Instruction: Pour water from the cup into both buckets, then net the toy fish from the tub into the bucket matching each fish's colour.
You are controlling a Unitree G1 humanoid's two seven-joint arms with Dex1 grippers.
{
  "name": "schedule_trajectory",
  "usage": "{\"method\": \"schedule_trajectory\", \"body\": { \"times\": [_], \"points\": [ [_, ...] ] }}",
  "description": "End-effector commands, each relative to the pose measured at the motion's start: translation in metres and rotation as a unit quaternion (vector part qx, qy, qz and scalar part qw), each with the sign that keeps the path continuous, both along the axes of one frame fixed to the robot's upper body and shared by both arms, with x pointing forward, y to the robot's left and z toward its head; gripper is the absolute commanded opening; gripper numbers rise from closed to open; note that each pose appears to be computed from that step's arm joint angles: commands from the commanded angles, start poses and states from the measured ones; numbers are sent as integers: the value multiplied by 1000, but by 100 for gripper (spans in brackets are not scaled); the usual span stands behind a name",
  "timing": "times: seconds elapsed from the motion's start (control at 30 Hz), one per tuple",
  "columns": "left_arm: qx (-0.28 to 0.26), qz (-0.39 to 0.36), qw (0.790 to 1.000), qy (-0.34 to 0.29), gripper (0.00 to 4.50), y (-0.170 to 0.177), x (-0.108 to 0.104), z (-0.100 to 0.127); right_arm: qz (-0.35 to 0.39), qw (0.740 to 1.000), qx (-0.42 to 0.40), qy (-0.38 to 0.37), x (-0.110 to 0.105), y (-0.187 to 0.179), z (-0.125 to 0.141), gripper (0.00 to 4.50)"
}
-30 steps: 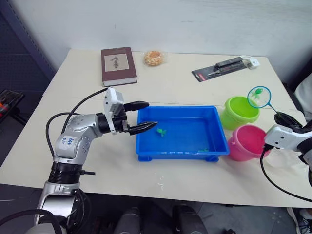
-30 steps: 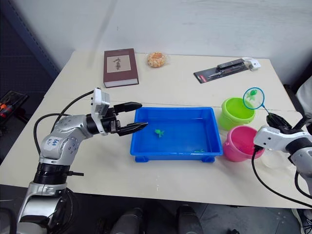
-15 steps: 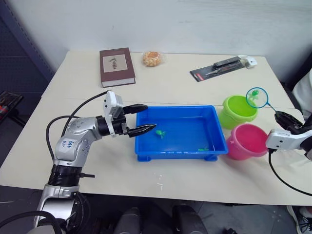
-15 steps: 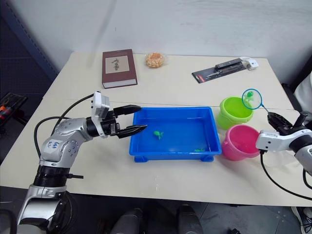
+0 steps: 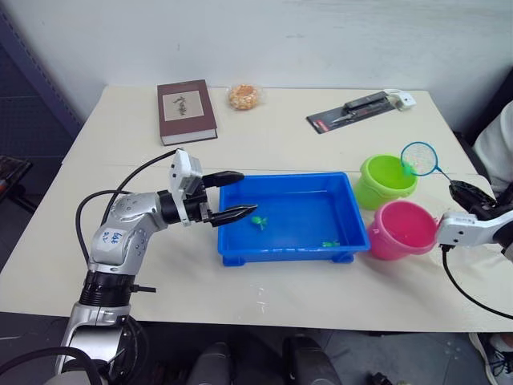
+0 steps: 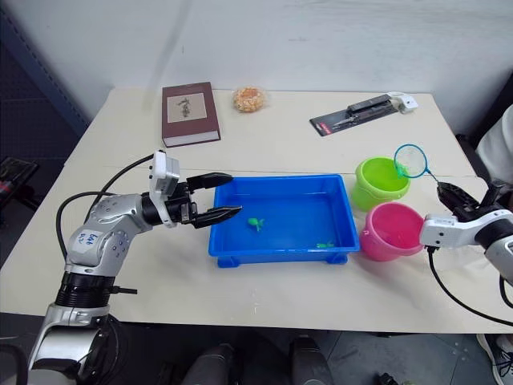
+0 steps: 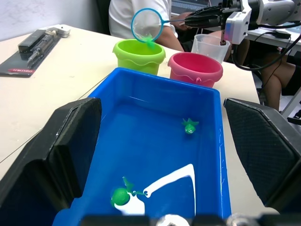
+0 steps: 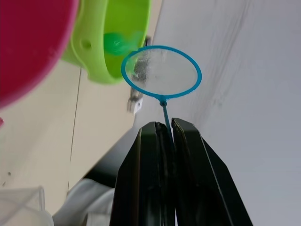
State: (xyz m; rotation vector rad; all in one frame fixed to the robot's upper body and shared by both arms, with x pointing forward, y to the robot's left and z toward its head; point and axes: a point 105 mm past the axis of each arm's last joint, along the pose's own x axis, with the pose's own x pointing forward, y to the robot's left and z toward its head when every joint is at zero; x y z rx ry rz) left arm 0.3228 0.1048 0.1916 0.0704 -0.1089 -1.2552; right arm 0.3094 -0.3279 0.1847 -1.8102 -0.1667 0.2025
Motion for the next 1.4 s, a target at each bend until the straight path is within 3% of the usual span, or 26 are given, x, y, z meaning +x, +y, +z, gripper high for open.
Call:
{"method": "schedule_trajectory", "body": {
  "times": [0.03,0.17,0.3,0.4,0.5,0.57,0.63,0.73,0.8,0.87,0.93,1.17,1.4],
  "points": [
    [-10,0,1000,-20,446,1,-1,8,-18,998,-2,-55,1,-12,30,0],
    [-7,-5,1000,-19,446,0,-2,7,20,999,14,-33,-2,9,17,0],
    [-12,0,1000,-20,446,1,-2,7,16,992,74,-103,-4,9,53,0],
    [-9,-5,1000,-21,446,3,-5,6,64,980,167,-85,-8,28,72,0],
    [-7,-11,1000,-26,446,10,-10,7,117,959,259,3,-13,50,73,0],
    [2,-13,1000,-28,446,20,-13,6,156,931,306,124,-20,75,66,0],
    [16,-18,999,-27,446,28,-16,5,165,903,296,265,-31,100,49,0],
    [25,-23,999,-27,446,31,-17,4,153,859,333,357,-38,119,41,0],
    [27,-25,999,-28,446,31,-17,5,159,865,312,360,-37,128,42,0],
    [25,-26,999,-31,446,29,-17,7,165,915,169,326,-29,125,35,0],
    [22,-27,999,-33,446,26,-16,10,170,932,111,301,-19,121,34,0],
    [17,-32,999,-36,446,21,-16,11,179,925,-51,331,-8,104,16,0],
    [20,-41,998,-31,446,20,-17,8,177,911,-102,360,3,109,9,0]
  ]
}}
